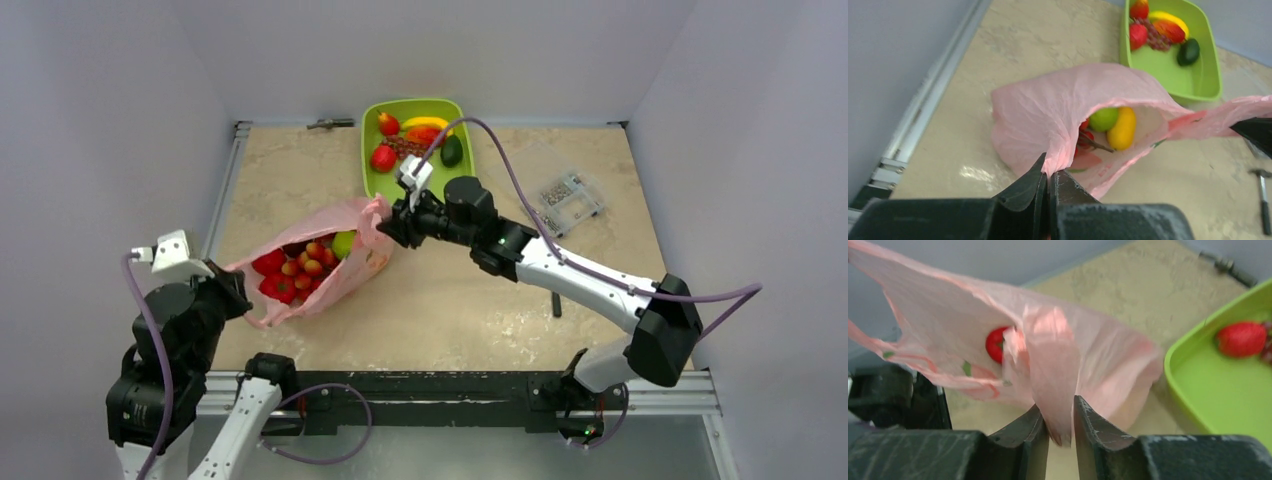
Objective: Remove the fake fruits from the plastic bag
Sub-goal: Adjust the plastic bag at the center of the board.
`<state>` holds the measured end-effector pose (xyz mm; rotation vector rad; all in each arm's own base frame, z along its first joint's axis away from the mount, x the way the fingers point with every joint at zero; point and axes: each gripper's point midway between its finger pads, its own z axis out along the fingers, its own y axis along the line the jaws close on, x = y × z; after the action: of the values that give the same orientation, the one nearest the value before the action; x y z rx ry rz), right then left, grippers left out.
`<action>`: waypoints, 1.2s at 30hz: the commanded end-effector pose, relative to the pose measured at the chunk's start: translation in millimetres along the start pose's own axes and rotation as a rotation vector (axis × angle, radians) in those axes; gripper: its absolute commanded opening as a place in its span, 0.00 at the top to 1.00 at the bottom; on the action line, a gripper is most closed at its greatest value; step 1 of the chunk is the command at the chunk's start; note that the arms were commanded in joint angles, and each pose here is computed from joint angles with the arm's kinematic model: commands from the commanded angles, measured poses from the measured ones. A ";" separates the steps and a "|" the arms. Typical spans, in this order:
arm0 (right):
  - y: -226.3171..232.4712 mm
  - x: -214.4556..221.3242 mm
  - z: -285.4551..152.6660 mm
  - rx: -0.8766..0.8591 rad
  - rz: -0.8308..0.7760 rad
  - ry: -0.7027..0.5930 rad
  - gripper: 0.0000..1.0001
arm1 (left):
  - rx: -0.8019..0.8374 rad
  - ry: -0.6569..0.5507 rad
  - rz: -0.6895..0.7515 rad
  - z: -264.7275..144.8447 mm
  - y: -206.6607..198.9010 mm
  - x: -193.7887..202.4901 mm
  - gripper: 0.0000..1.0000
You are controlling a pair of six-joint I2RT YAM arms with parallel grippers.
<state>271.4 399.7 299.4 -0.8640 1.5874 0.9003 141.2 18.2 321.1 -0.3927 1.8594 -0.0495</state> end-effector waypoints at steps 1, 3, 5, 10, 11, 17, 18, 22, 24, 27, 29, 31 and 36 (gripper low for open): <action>5.8 11.6 -35.6 0.040 0.064 -0.007 0.73 | 0.131 0.200 -0.121 -20.6 -14.7 64.0 1.00; 1.3 12.0 -51.2 0.111 0.092 0.018 0.65 | 0.103 0.237 -0.126 -24.2 -7.9 76.2 1.00; 4.7 7.5 -62.7 0.130 0.121 0.050 0.53 | 0.083 0.246 -0.124 -26.2 -3.0 79.8 1.00; 57.1 -37.5 -82.9 0.124 0.025 0.048 0.37 | 0.085 0.228 -0.138 -30.6 -0.1 81.8 1.00; 78.6 -47.0 -83.9 0.067 0.029 0.018 0.35 | 0.090 0.214 -0.148 -31.6 -0.1 80.9 1.00; 155.4 -47.9 -46.9 -0.209 0.274 -0.138 0.54 | 0.107 0.091 -0.191 -34.1 3.8 69.9 1.00; 165.8 -50.2 -36.2 -0.236 0.294 -0.165 0.60 | 0.126 0.069 -0.194 -33.8 1.2 66.8 1.00; 184.0 -18.3 23.7 -0.199 0.298 -0.126 0.75 | 0.202 0.044 -0.166 -34.0 -8.6 66.8 1.00; 175.6 -2.5 50.2 -0.129 0.304 -0.112 0.80 | 0.206 0.040 -0.151 -34.1 -7.8 68.1 1.00; 161.5 20.1 80.6 -0.034 0.282 -0.106 0.81 | 0.190 0.016 -0.143 -35.2 -2.3 68.1 1.00; 141.4 27.1 94.3 0.074 0.198 -0.124 0.80 | 0.213 -0.009 -0.135 -37.1 -4.4 65.1 1.00; 112.5 38.4 103.2 0.213 0.107 -0.135 0.76 | 0.271 -0.024 -0.121 -39.5 -13.0 63.5 1.00; 15.1 89.1 95.8 0.616 0.009 -0.009 0.73 | 0.191 -0.016 -0.177 -37.7 0.7 68.7 1.00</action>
<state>211.7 535.4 168.3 -0.6919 1.7698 0.6998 85.4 -13.3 264.7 -0.3768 1.8212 -0.3537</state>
